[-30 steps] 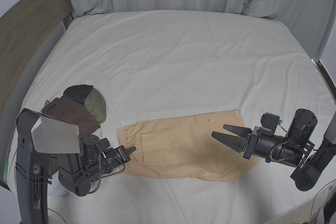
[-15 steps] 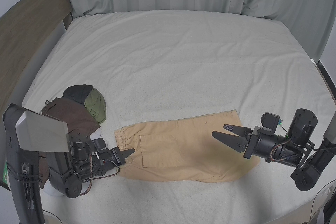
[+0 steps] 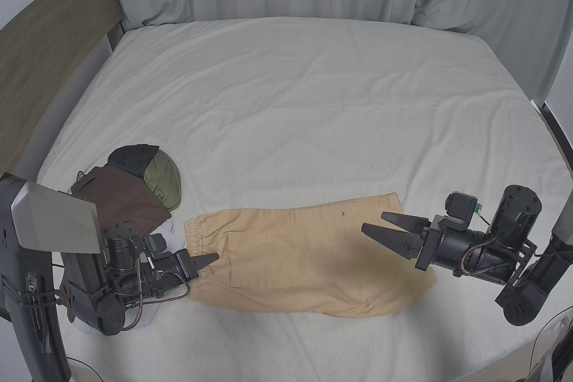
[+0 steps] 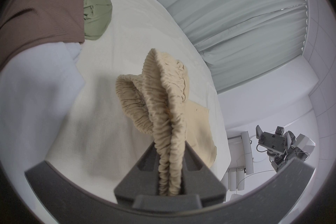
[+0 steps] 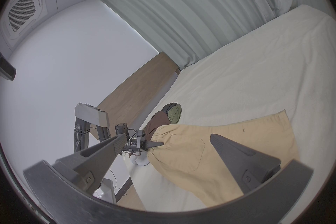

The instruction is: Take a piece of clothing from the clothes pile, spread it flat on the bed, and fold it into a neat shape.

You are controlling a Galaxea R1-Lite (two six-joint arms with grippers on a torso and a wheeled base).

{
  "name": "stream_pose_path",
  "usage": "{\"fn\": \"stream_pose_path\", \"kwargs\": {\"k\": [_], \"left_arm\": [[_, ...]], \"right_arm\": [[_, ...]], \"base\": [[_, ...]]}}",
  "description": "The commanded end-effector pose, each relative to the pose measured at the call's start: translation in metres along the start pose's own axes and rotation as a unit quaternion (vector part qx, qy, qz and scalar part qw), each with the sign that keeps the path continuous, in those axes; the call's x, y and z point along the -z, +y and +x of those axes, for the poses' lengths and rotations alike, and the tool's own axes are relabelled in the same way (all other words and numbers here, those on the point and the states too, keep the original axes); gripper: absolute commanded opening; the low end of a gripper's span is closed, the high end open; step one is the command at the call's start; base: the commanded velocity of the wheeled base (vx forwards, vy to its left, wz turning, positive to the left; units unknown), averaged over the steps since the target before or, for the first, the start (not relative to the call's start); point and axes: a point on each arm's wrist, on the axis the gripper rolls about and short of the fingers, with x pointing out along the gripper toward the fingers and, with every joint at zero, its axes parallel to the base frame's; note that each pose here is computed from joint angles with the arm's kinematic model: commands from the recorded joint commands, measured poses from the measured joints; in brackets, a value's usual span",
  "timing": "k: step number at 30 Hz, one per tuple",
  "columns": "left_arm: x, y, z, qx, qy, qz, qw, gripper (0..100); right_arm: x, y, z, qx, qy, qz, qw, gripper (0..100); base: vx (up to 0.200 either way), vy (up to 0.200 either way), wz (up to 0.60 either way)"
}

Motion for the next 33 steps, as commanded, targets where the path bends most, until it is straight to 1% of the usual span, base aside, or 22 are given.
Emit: {"fn": "stream_pose_path", "kwargs": {"k": [1,4,9,11,14,23,33], "left_arm": [[-0.008,0.001,-0.008,0.002,-0.013,-0.001,0.9999,0],[-0.011,0.002,-0.010,0.001,-0.019,-0.001,0.9998,0],[-0.013,0.007,-0.017,0.006,-0.013,-0.001,0.9999,0],[-0.017,0.012,-0.021,0.011,-0.011,0.013,0.9998,0],[-0.018,0.014,-0.024,0.011,-0.012,0.016,0.9997,0],[-0.029,0.017,-0.036,0.019,-0.026,0.015,0.9994,0],[-0.029,0.014,-0.034,0.022,-0.025,0.017,0.9993,0]], "right_arm": [[0.000,0.000,0.000,0.000,0.000,0.000,1.0000,100],[0.000,0.000,0.000,0.000,0.000,0.000,1.0000,100],[0.000,0.000,0.000,0.000,0.000,0.000,1.0000,100],[0.000,0.000,0.000,0.000,0.000,0.000,1.0000,100],[0.000,-0.001,0.000,0.001,-0.001,0.000,1.0000,100],[-0.001,0.000,0.000,0.001,-0.001,0.000,1.0000,100],[-0.001,-0.001,-0.001,0.002,-0.002,0.000,1.0000,100]], "base": [[0.000,0.000,0.00],[0.000,0.000,0.00],[0.000,0.000,0.00],[0.000,0.000,0.00],[0.000,0.000,0.00],[0.000,0.000,0.00],[0.000,0.000,0.00]]}}
